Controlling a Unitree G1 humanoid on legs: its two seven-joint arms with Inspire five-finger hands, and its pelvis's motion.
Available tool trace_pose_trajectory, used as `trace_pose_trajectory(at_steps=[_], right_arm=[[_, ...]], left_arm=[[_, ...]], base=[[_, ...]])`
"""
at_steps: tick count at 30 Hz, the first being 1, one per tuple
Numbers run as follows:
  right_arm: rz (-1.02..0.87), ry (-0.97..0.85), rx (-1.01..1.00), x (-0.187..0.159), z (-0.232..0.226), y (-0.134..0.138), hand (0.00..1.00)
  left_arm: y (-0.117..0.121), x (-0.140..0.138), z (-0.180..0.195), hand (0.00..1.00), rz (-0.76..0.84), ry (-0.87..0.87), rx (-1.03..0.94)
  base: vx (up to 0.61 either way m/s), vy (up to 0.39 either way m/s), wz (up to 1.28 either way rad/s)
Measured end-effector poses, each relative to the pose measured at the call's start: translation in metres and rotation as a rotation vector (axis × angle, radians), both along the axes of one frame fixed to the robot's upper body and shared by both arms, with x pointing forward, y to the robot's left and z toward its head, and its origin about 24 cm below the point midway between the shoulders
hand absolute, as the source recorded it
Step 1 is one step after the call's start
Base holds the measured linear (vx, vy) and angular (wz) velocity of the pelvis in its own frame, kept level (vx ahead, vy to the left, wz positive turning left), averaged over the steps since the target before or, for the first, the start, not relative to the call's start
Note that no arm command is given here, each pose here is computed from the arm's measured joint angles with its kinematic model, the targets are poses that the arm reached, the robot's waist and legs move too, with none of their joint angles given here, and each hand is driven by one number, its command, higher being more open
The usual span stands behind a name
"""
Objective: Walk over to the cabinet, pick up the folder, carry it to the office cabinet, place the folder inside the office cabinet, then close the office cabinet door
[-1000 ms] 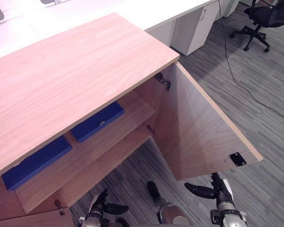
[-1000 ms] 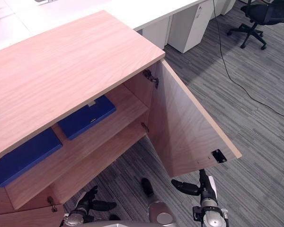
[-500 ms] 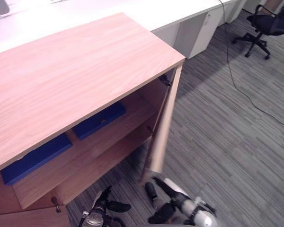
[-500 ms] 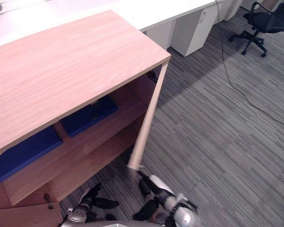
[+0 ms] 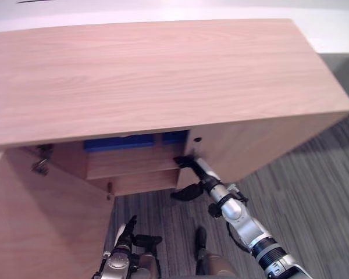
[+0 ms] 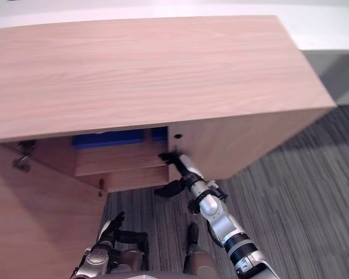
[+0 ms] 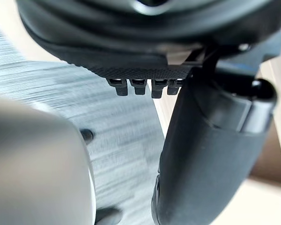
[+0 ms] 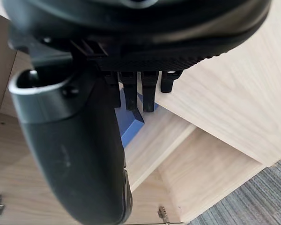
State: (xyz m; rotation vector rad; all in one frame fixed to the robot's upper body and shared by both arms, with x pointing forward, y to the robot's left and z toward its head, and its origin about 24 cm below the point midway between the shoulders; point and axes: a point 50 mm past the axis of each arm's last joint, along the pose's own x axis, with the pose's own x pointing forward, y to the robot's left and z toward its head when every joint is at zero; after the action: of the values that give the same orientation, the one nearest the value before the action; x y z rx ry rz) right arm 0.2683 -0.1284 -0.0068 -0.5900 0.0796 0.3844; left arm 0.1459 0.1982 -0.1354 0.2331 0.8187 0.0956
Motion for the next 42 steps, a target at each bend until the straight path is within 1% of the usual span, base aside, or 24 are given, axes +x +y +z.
trace_pose_trajectory(at_steps=[5,8,9,11,13,14,16,17,18,19,20,21,23,24,25,27,29,32,36,39,40,42], right_arm=[[-0.135,0.048,0.05,-0.008,-0.012,-0.022,1.0],[-0.179,0.106,0.07,-0.021,-0.026,-0.027,1.0],[-0.19,0.141,0.076,-0.028,-0.034,-0.027,1.0],[-0.197,0.188,0.086,-0.035,-0.045,-0.023,1.0],[-0.193,0.263,0.075,-0.044,-0.061,-0.017,1.0],[-0.186,0.278,0.074,-0.046,-0.064,-0.014,1.0],[-0.156,0.308,0.071,-0.05,-0.069,-0.005,1.0],[-0.148,0.309,0.069,-0.05,-0.07,-0.003,1.0],[-0.141,0.313,0.071,-0.051,-0.07,0.0,1.0],[-0.141,0.313,0.072,-0.051,-0.07,0.0,1.0],[-0.141,0.315,0.074,-0.049,-0.071,0.001,1.0],[-0.141,0.317,0.072,-0.049,-0.071,0.001,1.0],[-0.145,0.317,0.072,-0.049,-0.071,0.0,1.0],[-0.145,0.318,0.073,-0.049,-0.071,0.001,1.0],[-0.148,0.328,0.08,-0.051,-0.073,0.001,1.0],[-0.166,0.346,0.096,-0.054,-0.076,-0.002,1.0],[-0.178,0.367,0.093,-0.057,-0.08,-0.005,1.0],[-0.224,0.408,0.106,-0.068,-0.087,-0.015,1.0],[-0.254,0.468,0.093,-0.082,-0.098,-0.023,1.0],[-0.28,0.495,0.097,-0.087,-0.102,-0.027,1.0],[-0.302,0.502,0.11,-0.088,-0.103,-0.028,1.0],[-0.341,0.514,0.126,-0.093,-0.106,-0.032,1.0]], left_arm=[[0.014,-0.009,0.0,1.0,0.079,-0.001,-0.004],[0.026,-0.02,0.002,1.0,0.191,-0.022,-0.029],[0.034,-0.027,0.003,1.0,0.27,-0.034,-0.048],[0.042,-0.035,0.003,1.0,0.349,-0.045,-0.062],[0.057,-0.043,0.007,1.0,0.465,-0.077,-0.07],[0.061,-0.044,0.009,1.0,0.494,-0.088,-0.071],[0.08,-0.046,0.018,1.0,0.586,-0.148,-0.054],[0.086,-0.045,0.022,1.0,0.601,-0.171,-0.045],[0.104,-0.039,0.04,1.0,0.624,-0.263,-0.011],[0.108,-0.037,0.044,1.0,0.625,-0.281,-0.002],[0.121,-0.03,0.06,1.0,0.62,-0.358,0.031],[0.127,-0.026,0.068,1.0,0.611,-0.393,0.051],[0.147,-0.015,0.098,1.0,0.591,-0.524,0.114],[0.151,-0.014,0.105,1.0,0.586,-0.55,0.131],[0.161,-0.01,0.121,1.0,0.583,-0.61,0.176],[0.17,-0.003,0.139,1.0,0.561,-0.669,0.221],[0.176,0.007,0.156,1.0,0.52,-0.721,0.256],[0.179,0.017,0.17,1.0,0.425,-0.728,0.307],[0.171,0.026,0.169,1.0,0.346,-0.715,0.297],[0.153,0.032,0.169,1.0,0.271,-0.736,0.247],[0.145,0.031,0.164,1.0,0.305,-0.753,0.203],[0.14,0.024,0.157,1.0,0.384,-0.771,0.157]], base=[[-0.05,-0.017,0.9],[0.0,-0.058,0.87],[0.05,-0.076,1.03],[0.07,-0.054,0.84],[0.1,-0.033,0.87],[0.09,-0.004,0.69],[0.07,0.013,0.65],[0.04,0.029,0.8],[0.02,0.028,0.62],[0.0,0.03,0.69],[-0.01,0.02,0.37],[-0.03,0.028,0.46],[-0.06,0.039,0.41],[-0.08,0.028,0.31],[-0.06,0.008,0.14],[-0.03,-0.007,0.14],[-0.02,-0.016,0.13],[-0.02,-0.02,0.19],[-0.05,-0.036,-0.05],[-0.09,-0.043,-0.36],[-0.1,-0.017,-0.45],[-0.11,-0.004,-0.47]])
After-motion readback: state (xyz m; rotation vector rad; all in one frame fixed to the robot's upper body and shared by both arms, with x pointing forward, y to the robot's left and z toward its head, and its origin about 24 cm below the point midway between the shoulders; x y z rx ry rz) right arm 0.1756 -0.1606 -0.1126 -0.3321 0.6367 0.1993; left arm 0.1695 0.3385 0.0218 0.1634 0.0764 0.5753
